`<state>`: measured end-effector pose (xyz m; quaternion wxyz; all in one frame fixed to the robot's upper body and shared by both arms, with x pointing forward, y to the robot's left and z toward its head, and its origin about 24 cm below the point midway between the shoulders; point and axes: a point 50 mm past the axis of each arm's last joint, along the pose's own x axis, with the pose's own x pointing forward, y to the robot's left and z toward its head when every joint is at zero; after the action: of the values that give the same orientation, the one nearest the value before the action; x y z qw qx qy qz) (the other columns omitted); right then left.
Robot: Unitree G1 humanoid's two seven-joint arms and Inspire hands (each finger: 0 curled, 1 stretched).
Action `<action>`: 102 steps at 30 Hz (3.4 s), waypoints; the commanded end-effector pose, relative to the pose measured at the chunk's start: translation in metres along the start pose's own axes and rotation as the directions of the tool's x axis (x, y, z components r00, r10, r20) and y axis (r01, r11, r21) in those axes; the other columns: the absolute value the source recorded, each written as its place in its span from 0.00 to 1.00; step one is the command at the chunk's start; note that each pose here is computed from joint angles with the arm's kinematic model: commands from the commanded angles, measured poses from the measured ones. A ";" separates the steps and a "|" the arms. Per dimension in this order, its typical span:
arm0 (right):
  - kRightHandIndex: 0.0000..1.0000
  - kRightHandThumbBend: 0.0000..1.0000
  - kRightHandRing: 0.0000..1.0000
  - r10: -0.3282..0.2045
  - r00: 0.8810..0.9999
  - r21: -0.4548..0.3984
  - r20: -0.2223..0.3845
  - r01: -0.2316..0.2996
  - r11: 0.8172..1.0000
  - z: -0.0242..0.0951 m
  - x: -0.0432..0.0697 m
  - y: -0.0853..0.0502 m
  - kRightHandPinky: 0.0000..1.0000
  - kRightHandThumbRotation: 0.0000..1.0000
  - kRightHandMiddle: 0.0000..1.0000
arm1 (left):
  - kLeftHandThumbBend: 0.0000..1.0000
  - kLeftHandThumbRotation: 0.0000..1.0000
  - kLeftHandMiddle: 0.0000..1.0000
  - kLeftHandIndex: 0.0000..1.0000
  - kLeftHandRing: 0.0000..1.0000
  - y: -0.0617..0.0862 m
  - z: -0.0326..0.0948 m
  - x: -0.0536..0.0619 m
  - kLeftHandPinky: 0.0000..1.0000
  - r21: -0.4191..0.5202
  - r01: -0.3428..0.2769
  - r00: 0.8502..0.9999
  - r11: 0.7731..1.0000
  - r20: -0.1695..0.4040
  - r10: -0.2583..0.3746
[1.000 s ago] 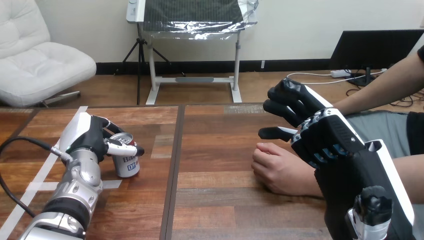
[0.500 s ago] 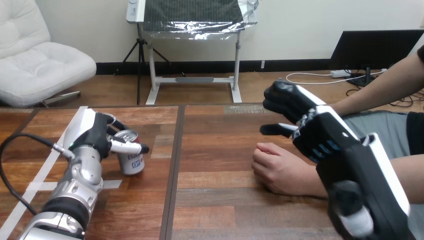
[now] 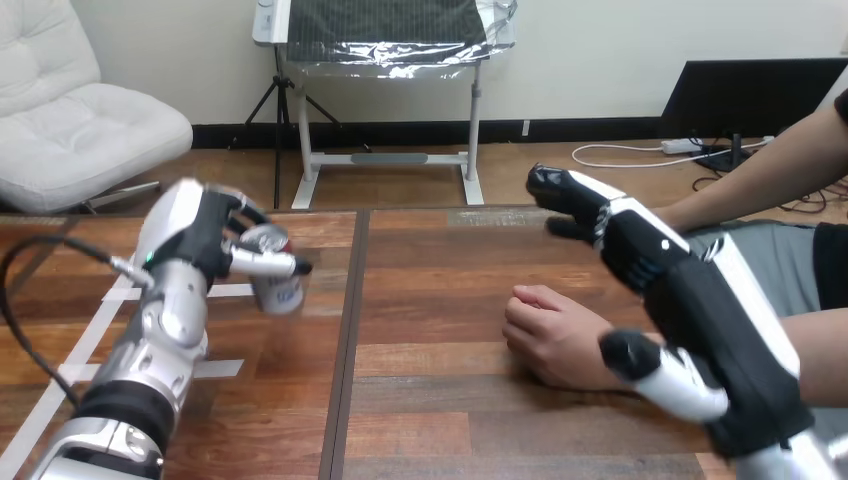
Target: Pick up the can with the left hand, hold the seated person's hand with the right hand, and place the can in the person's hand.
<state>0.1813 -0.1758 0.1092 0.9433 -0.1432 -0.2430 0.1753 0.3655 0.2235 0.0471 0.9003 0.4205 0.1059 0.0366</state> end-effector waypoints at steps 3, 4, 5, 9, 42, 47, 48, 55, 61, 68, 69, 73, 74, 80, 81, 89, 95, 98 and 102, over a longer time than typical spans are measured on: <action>0.86 0.91 0.89 0.005 0.999 -0.086 0.044 -0.001 0.996 -0.008 0.018 -0.020 0.85 0.83 0.89 | 0.71 0.00 0.44 0.45 0.37 0.035 0.041 0.004 0.31 -0.009 -0.089 0.978 0.996 0.191 0.089; 0.86 0.91 0.89 0.004 0.999 -0.089 0.043 -0.001 0.996 -0.010 0.018 -0.021 0.85 0.82 0.89 | 0.71 0.00 0.44 0.45 0.37 0.036 0.042 0.003 0.31 -0.010 -0.089 0.977 0.996 0.195 0.090; 0.86 0.91 0.89 0.005 0.999 -0.100 0.038 -0.001 0.995 -0.011 0.020 -0.023 0.85 0.81 0.89 | 0.71 0.00 0.44 0.45 0.38 0.038 0.044 0.002 0.32 -0.014 -0.089 0.974 0.996 0.207 0.090; 0.86 0.92 0.89 0.005 1.000 -0.133 0.023 -0.002 0.991 -0.016 0.023 -0.029 0.84 0.79 0.89 | 0.71 0.00 0.44 0.45 0.37 0.043 0.050 -0.001 0.32 -0.022 -0.089 0.966 0.996 0.240 0.092; 0.90 0.86 0.90 0.077 0.982 -0.435 -0.170 -0.146 0.889 -0.045 0.047 -0.072 0.78 0.72 0.92 | 0.73 0.00 0.40 0.43 0.34 0.067 0.084 -0.036 0.29 -0.022 -0.076 0.911 0.997 0.405 0.079; 0.91 0.84 0.91 0.106 0.970 -0.476 -0.218 -0.200 0.857 -0.048 0.050 -0.078 0.79 0.69 0.93 | 0.73 0.00 0.40 0.43 0.34 0.068 0.086 -0.039 0.28 -0.027 -0.071 0.907 0.997 0.415 0.076; 0.92 0.83 0.91 0.110 0.968 -0.484 -0.226 -0.210 0.850 -0.049 0.051 -0.079 0.79 0.68 0.93 | 0.73 0.00 0.40 0.43 0.34 0.069 0.087 -0.040 0.28 -0.028 -0.070 0.905 0.997 0.418 0.075; 0.91 0.80 0.90 0.132 0.951 -0.532 -0.281 -0.269 0.803 -0.055 0.053 -0.087 0.78 0.63 0.92 | 0.74 0.00 0.39 0.43 0.32 0.069 0.089 -0.043 0.27 -0.025 -0.067 0.902 0.997 0.425 0.071; 0.90 0.81 0.89 0.137 0.940 -0.552 -0.313 -0.298 0.779 -0.061 0.055 -0.094 0.77 0.60 0.91 | 0.73 0.00 0.39 0.43 0.33 0.070 0.090 -0.044 0.27 -0.029 -0.065 0.901 0.997 0.428 0.072; 0.90 0.83 0.89 0.126 0.932 -0.580 -0.341 -0.314 0.752 -0.066 0.058 -0.103 0.78 0.59 0.91 | 0.74 0.00 0.39 0.43 0.33 0.071 0.091 -0.047 0.27 -0.032 -0.063 0.898 0.998 0.435 0.070; 0.90 0.83 0.89 0.124 0.931 -0.584 -0.343 -0.314 0.749 -0.067 0.058 -0.104 0.78 0.59 0.91 | 0.74 0.00 0.39 0.43 0.33 0.071 0.091 -0.047 0.27 -0.032 -0.063 0.897 0.998 0.436 0.070; 0.91 0.84 0.90 0.114 0.927 -0.593 -0.356 -0.319 0.739 -0.068 0.059 -0.108 0.81 0.60 0.91 | 0.74 0.00 0.39 0.43 0.32 0.071 0.091 -0.048 0.27 -0.032 -0.062 0.898 0.998 0.435 0.070; 0.91 0.84 0.90 0.111 0.926 -0.595 -0.361 -0.321 0.737 -0.069 0.059 -0.110 0.82 0.60 0.92 | 0.74 0.00 0.39 0.43 0.32 0.071 0.092 -0.048 0.27 -0.031 -0.062 0.898 0.998 0.435 0.070; 0.91 0.85 0.90 0.106 0.916 -0.611 -0.386 -0.340 0.715 -0.072 0.061 -0.116 0.84 0.59 0.92 | 0.74 0.00 0.39 0.43 0.32 0.072 0.092 -0.049 0.27 -0.029 -0.062 0.898 0.998 0.436 0.068; 0.91 0.85 0.90 0.106 0.915 -0.613 -0.390 -0.344 0.711 -0.073 0.062 -0.117 0.84 0.57 0.92 | 0.74 0.00 0.39 0.43 0.33 0.072 0.092 -0.049 0.28 -0.028 -0.061 0.898 0.998 0.435 0.067; 0.91 0.88 0.91 0.114 0.888 -0.620 -0.445 -0.398 0.676 -0.077 0.064 -0.121 0.86 0.54 0.91 | 0.74 0.00 0.40 0.43 0.33 0.072 0.091 -0.049 0.28 -0.027 -0.059 0.898 0.998 0.435 0.065; 0.90 0.93 0.90 0.127 0.861 -0.616 -0.493 -0.449 0.647 -0.083 0.064 -0.121 0.86 0.53 0.90 | 0.73 0.00 0.40 0.43 0.33 0.073 0.091 -0.049 0.28 -0.026 -0.058 0.896 0.998 0.440 0.064; 0.89 0.95 0.89 0.136 0.846 -0.610 -0.516 -0.474 0.634 -0.086 0.064 -0.120 0.86 0.55 0.90 | 0.73 0.00 0.40 0.43 0.33 0.073 0.091 -0.049 0.28 -0.029 -0.058 0.894 0.998 0.443 0.065; 0.88 0.95 0.88 0.142 0.827 -0.606 -0.544 -0.504 0.615 -0.090 0.063 -0.119 0.86 0.54 0.89 | 0.73 0.00 0.39 0.43 0.32 0.074 0.091 -0.049 0.27 -0.038 -0.057 0.893 0.998 0.445 0.068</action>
<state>0.2956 -0.2763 0.0832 0.8026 -0.5603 -0.0219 0.2037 0.3362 0.1924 0.1351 0.9110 0.4044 -0.0608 -0.0526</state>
